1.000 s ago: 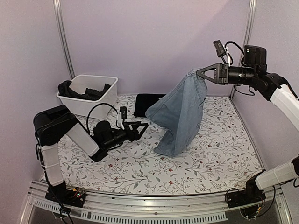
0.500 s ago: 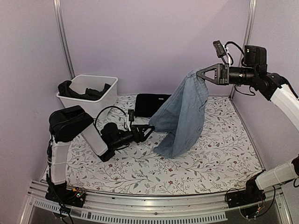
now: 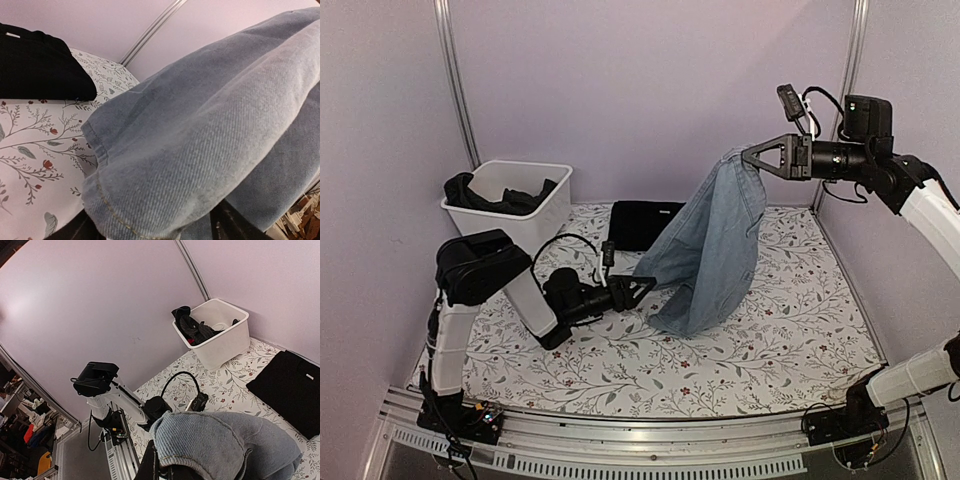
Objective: Fold and stack the mixed laundry pile
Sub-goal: Pick up the crumpled shorts from the center of the board.
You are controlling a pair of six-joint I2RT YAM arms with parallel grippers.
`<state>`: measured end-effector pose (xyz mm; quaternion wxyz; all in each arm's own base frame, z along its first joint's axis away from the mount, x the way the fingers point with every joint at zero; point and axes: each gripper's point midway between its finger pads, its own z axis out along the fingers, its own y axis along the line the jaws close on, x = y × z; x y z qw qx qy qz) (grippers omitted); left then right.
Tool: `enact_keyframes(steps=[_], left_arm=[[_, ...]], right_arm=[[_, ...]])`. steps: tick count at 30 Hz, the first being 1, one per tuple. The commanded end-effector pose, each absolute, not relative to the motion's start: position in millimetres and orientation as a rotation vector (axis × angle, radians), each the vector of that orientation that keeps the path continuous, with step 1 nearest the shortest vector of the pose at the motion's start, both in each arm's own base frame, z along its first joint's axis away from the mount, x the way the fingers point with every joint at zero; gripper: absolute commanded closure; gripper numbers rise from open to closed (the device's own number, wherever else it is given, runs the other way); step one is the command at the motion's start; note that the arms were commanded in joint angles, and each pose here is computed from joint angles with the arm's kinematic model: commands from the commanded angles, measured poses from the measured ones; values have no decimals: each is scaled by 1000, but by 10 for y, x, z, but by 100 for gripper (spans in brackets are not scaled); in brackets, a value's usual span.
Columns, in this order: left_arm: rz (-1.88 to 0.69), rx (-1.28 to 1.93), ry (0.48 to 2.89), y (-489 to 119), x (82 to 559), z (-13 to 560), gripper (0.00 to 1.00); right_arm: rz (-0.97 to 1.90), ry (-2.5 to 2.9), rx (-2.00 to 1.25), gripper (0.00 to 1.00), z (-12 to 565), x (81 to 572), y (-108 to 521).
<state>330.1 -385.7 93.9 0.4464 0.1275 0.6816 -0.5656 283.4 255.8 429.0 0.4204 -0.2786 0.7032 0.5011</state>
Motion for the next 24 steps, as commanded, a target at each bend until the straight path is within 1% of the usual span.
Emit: enact_keyframes(steps=[1, 2, 5, 6, 7, 11, 12, 13, 15, 18, 20, 24], left_arm=[[-1462, 385, 1460, -3874, 3187, 1549, 42], [-1461, 395, 1426, -3834, 3151, 1672, 50], [-1474, 403, 1375, -3637, 3056, 1994, 88], [-1472, 399, 1355, -3528, 3051, 2135, 97], [-1463, 401, 1348, -3443, 3045, 2255, 100], [-1372, 491, 1430, -3336, 3101, 2689, 100], [-1332, 519, 1482, -3341, 3136, 2752, 100], [-1290, 539, 1584, -3341, 3176, 2720, 100], [-1219, 558, 1640, -3248, 3217, 2901, 100], [-1138, 499, 1713, -2922, 3327, 3145, 100], [-1115, 428, 1732, -2596, 3388, 3284, 100], [-1046, 348, 1751, -2219, 3486, 3473, 100]], right_arm=[[1233, 1657, -724, 100, 4601, 2760, 2515], [1220, 1662, -718, 100, 4586, 2774, 2506], [1146, 1687, -683, 100, 4551, 2825, 2438], [1102, 1702, -655, 100, 4545, 2864, 2388], [1055, 1716, -629, 100, 4525, 2913, 2325], [863, 1764, -481, 100, 4430, 3137, 1947], [828, 1764, -450, 100, 4429, 3167, 1839], [793, 1768, -410, 100, 4415, 3218, 1709], [744, 1771, -366, 100, 4388, 3274, 1536], [659, 1766, -305, 100, 4387, 3316, 1335], [607, 1763, -274, 100, 4382, 3324, 1244], [599, 1746, -251, 100, 4326, 3363, 1214]])
